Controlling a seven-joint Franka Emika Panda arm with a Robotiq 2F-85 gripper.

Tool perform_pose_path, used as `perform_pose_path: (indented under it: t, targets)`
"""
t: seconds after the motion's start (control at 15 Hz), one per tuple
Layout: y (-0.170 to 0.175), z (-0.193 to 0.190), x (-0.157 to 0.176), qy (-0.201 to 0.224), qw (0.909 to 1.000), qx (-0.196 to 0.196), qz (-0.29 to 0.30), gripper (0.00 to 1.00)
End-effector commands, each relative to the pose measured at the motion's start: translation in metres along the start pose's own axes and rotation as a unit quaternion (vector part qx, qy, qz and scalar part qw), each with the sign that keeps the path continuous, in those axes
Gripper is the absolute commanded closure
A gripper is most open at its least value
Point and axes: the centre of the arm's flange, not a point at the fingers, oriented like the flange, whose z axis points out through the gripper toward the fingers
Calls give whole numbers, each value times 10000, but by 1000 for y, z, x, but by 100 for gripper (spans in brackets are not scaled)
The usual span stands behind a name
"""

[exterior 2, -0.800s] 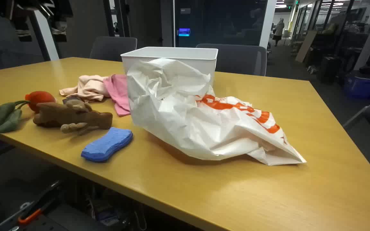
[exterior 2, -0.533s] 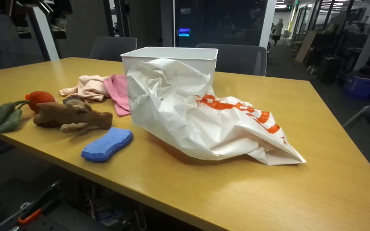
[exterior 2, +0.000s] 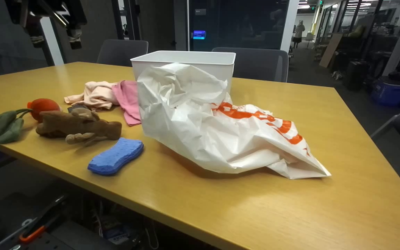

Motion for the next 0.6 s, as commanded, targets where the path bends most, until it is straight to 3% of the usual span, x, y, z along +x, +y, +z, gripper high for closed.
perform_pose_path:
  t: [0.0, 0.53]
  targets:
    - [-19, 26, 41, 487, 9981, 89, -369, 0]
    - [-27, 106, 125, 1028, 9902, 158, -937, 0]
